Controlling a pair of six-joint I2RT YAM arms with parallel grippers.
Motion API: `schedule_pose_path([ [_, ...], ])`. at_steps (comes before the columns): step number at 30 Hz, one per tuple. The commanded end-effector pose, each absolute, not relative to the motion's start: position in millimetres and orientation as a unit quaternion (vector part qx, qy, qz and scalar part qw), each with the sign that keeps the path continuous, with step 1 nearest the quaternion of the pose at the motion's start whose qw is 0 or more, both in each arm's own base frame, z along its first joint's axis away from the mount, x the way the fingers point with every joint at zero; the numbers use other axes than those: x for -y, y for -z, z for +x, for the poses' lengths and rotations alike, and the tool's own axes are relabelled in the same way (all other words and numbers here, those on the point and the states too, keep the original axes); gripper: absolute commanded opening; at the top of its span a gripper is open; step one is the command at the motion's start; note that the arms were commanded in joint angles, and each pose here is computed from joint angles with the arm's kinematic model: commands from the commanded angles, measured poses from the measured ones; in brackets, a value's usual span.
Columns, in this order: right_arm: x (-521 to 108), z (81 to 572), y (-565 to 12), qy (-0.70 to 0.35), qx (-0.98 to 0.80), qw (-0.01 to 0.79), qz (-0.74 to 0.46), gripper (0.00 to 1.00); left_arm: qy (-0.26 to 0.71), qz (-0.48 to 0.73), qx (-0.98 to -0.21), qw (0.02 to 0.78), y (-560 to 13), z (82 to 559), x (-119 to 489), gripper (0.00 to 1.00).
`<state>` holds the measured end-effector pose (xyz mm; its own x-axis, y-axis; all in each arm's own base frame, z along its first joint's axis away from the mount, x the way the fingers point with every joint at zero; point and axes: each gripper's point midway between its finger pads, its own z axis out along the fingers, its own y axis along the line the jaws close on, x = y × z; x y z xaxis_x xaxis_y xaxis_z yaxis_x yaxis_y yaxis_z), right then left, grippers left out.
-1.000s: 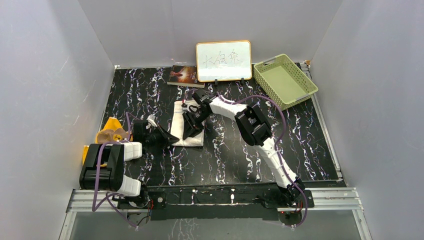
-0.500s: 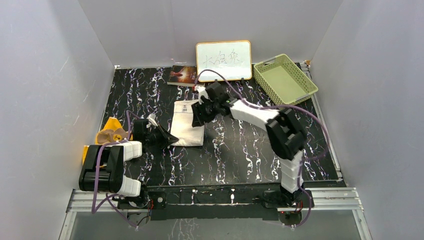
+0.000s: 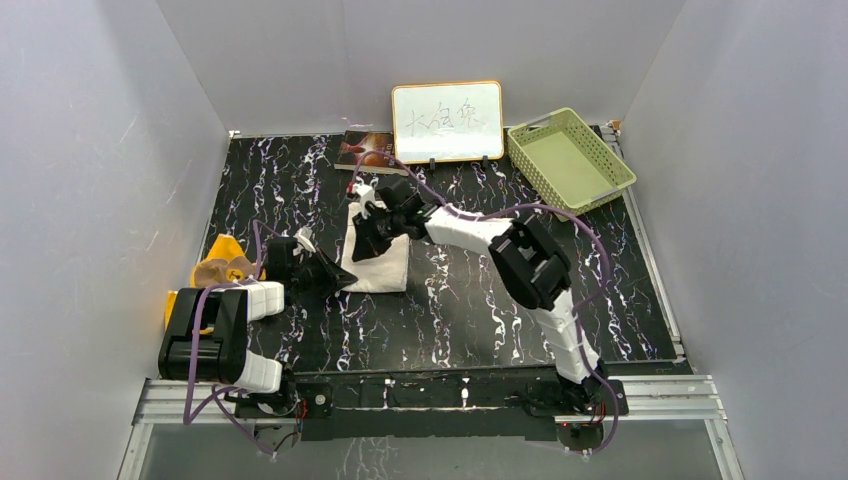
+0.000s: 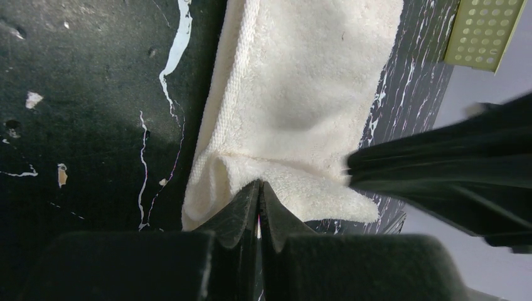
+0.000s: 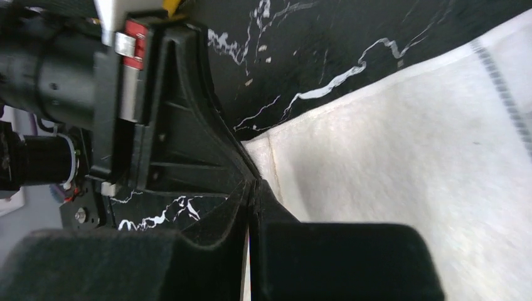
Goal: Roll the towels
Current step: Roll the towel at the center of the board.
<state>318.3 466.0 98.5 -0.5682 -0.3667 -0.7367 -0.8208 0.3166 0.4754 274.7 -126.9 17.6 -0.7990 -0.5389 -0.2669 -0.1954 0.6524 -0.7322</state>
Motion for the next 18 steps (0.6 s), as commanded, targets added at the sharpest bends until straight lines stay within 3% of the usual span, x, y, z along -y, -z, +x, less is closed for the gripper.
schedule_pose_path([
  [1, -477, 290, -97, -0.475, -0.767, 0.168, -0.398, 0.00, 0.275, -0.240, -0.908, 0.206, 20, 254, 102, 0.00],
  [12, -449, 262, -51, -0.466, -0.781, 0.098, -0.404, 0.00, 0.268, -0.242, -0.911, 0.200, 22, 251, 100, 0.00],
  [18, -418, 279, -39, -0.478, -0.793, 0.097, -0.366, 0.00, 0.260, -0.241, -0.914, 0.197, 23, 250, 98, 0.00],
])
